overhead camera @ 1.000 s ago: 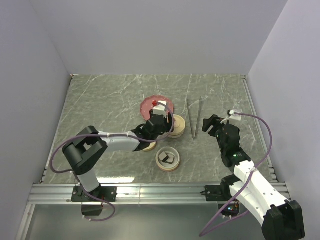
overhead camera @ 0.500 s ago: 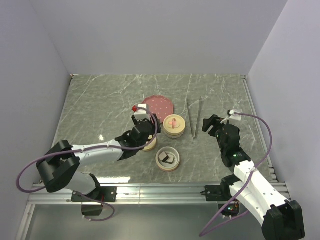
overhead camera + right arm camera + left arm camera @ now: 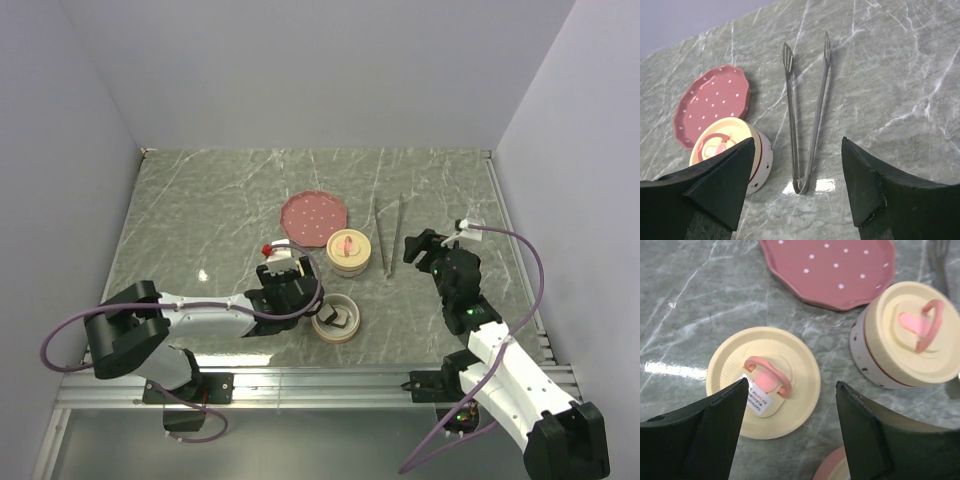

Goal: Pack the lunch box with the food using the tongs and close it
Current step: Pick up the lid of the lunch box with the left arm

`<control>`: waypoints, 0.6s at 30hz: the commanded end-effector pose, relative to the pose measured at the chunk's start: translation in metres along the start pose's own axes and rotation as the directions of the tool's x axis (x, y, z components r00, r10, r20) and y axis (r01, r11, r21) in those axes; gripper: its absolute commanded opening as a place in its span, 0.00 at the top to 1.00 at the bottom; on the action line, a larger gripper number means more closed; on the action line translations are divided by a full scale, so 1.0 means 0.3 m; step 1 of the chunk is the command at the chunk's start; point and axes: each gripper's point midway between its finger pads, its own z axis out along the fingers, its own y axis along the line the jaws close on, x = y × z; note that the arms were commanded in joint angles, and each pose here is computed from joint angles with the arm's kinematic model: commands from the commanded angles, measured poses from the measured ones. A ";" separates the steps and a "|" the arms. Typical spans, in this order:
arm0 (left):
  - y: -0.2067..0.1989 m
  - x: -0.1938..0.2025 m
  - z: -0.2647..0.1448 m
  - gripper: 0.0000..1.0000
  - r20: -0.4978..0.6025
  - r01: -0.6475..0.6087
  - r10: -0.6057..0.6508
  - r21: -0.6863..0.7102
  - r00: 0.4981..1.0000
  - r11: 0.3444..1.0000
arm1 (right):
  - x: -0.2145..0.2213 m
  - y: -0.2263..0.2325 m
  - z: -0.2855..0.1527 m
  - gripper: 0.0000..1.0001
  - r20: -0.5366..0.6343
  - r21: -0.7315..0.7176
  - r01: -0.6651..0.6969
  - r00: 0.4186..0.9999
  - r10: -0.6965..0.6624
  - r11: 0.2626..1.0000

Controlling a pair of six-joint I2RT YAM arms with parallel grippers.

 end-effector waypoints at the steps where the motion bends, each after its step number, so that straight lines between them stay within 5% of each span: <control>1: -0.003 -0.006 0.011 0.23 0.022 0.045 -0.044 -0.042 0.999 0.998 | -0.042 0.020 -0.003 0.23 0.051 -0.030 -0.017 0.999 0.019 0.999; 18: -0.025 0.025 0.113 0.23 -0.034 0.054 -0.054 0.012 0.998 0.998 | -0.036 0.027 -0.001 0.23 0.043 -0.043 -0.013 0.999 0.015 0.999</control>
